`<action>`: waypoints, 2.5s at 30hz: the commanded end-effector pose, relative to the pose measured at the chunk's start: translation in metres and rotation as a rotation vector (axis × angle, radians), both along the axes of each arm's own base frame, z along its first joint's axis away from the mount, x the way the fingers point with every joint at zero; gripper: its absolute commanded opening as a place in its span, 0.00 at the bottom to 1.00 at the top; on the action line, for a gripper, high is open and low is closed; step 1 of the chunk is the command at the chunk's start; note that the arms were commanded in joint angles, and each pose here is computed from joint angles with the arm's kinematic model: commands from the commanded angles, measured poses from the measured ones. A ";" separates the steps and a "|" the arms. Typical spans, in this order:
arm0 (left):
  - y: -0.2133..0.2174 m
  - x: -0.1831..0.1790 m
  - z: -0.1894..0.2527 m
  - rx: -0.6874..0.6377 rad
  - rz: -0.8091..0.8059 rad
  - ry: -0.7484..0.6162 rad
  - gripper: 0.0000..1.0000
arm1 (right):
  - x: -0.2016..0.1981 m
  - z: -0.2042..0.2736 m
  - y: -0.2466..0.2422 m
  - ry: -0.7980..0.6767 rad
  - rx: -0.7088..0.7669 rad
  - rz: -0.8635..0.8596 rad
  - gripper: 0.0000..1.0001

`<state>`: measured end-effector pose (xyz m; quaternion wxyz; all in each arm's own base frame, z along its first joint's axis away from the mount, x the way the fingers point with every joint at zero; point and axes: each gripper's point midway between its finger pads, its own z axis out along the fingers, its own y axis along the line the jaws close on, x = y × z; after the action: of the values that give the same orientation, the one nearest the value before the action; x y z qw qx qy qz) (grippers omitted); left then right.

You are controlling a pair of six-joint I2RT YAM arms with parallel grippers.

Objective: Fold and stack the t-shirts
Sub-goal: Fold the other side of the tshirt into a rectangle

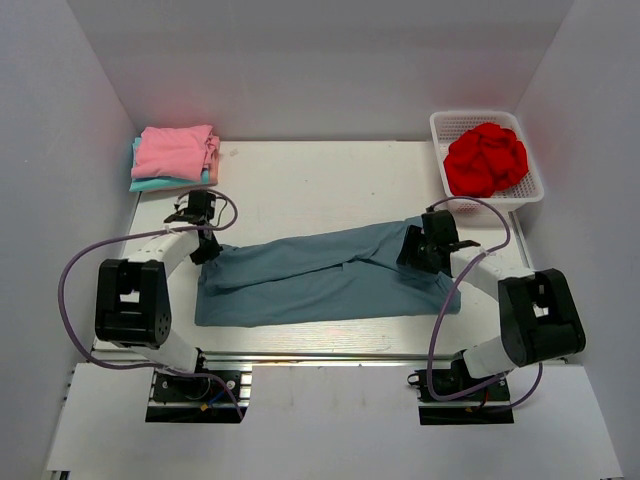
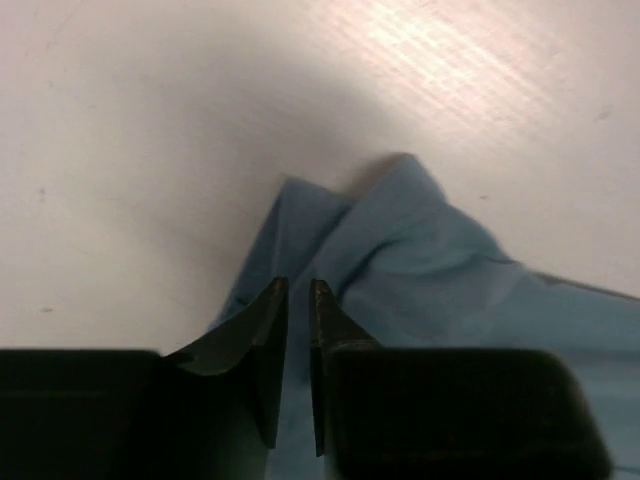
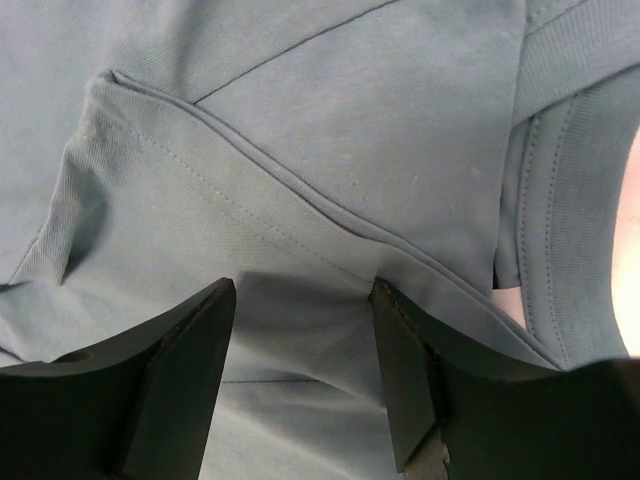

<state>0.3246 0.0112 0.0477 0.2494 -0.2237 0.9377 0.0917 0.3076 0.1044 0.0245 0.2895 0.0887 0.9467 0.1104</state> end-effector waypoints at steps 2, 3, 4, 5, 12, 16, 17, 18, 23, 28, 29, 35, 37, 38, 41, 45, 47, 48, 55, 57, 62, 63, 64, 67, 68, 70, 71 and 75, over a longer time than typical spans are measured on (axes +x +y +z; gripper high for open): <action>0.018 -0.014 0.003 0.006 0.089 0.032 0.31 | -0.017 -0.020 -0.022 0.104 -0.089 -0.061 0.63; 0.016 -0.014 0.002 -0.004 0.084 0.032 0.38 | -0.017 -0.019 -0.020 0.104 -0.082 -0.052 0.65; 0.015 -0.022 0.000 -0.012 0.108 0.057 0.58 | -0.013 -0.017 -0.019 0.096 -0.083 -0.048 0.65; 0.018 -0.018 0.009 -0.014 0.119 0.039 0.59 | -0.012 -0.015 -0.018 0.090 -0.079 -0.038 0.66; -0.015 -0.004 0.024 -0.185 0.018 -0.059 0.61 | 0.002 0.016 0.005 -0.012 -0.001 0.081 0.76; -0.028 0.013 0.022 -0.237 -0.075 -0.138 0.61 | 0.006 0.034 0.010 -0.087 0.022 0.115 0.76; -0.028 0.021 0.022 -0.237 -0.078 -0.162 0.59 | 0.007 0.035 0.008 -0.094 0.020 0.108 0.78; -0.029 0.023 0.022 -0.237 -0.078 -0.159 0.58 | 0.006 0.037 0.008 -0.100 0.022 0.108 0.78; -0.021 0.052 0.020 -0.193 -0.065 -0.186 0.53 | 0.005 0.034 0.002 -0.087 -0.006 0.087 0.78; -0.003 0.050 0.001 -0.106 -0.009 -0.088 0.50 | 0.004 0.029 0.004 -0.064 0.002 0.091 0.78; -0.003 0.050 -0.002 -0.106 -0.008 -0.079 0.50 | 0.005 0.029 0.002 -0.062 -0.003 0.087 0.78; -0.009 0.053 -0.011 -0.127 -0.040 -0.078 0.28 | 0.005 0.026 0.001 -0.045 -0.019 0.085 0.78; -0.008 0.055 -0.013 -0.122 -0.050 -0.077 0.07 | 0.005 0.025 -0.001 -0.043 -0.030 0.079 0.78; -0.008 0.054 -0.017 -0.122 -0.049 -0.066 0.00 | 0.005 0.024 -0.002 -0.042 -0.032 0.079 0.78; -0.004 0.052 -0.015 -0.099 -0.047 -0.077 0.00 | 0.006 0.025 -0.002 -0.043 -0.037 0.078 0.78; 0.011 0.049 0.009 -0.034 0.016 -0.147 0.00 | 0.006 0.024 -0.005 -0.039 -0.046 0.065 0.78; 0.016 0.046 0.021 -0.008 0.032 -0.179 0.00 | 0.005 0.022 -0.006 -0.035 -0.053 0.064 0.78; 0.020 0.044 0.031 0.011 0.044 -0.208 0.00 | 0.005 0.023 -0.007 -0.038 -0.058 0.058 0.78; 0.023 0.049 0.055 0.028 0.000 -0.284 0.00 | 0.004 0.021 -0.009 -0.035 -0.066 0.059 0.78; 0.006 0.052 0.051 -0.027 -0.118 -0.282 0.06 | 0.003 0.020 -0.009 -0.032 -0.065 0.056 0.78; -0.014 0.051 0.029 -0.114 -0.211 -0.221 0.57 | 0.003 0.017 -0.008 -0.019 -0.065 0.066 0.78; -0.014 0.051 0.029 -0.115 -0.211 -0.221 0.69 | 0.003 0.018 -0.007 -0.020 -0.062 0.068 0.78; -0.015 0.050 0.025 -0.118 -0.226 -0.207 0.69 | 0.004 0.017 -0.007 -0.022 -0.062 0.066 0.78; -0.019 0.054 0.016 -0.131 -0.244 -0.192 0.62 | 0.003 0.016 -0.006 -0.012 -0.061 0.070 0.78; -0.021 0.053 0.006 -0.144 -0.249 -0.164 0.60 | 0.003 0.016 -0.007 -0.012 -0.062 0.066 0.78; -0.018 0.052 -0.003 -0.139 -0.224 -0.117 0.52 | 0.004 0.016 -0.008 -0.015 -0.066 0.068 0.78; -0.016 0.052 -0.013 -0.132 -0.217 -0.089 0.48 | 0.004 0.016 -0.009 -0.013 -0.067 0.063 0.78; -0.016 0.053 -0.026 -0.140 -0.206 -0.049 0.44 | 0.001 0.012 -0.010 -0.003 -0.077 0.061 0.78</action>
<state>0.3710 -0.0035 0.0169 0.2622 -0.1450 0.9541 0.0006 0.3017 0.0961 0.0311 0.2838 0.0500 0.9533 0.0903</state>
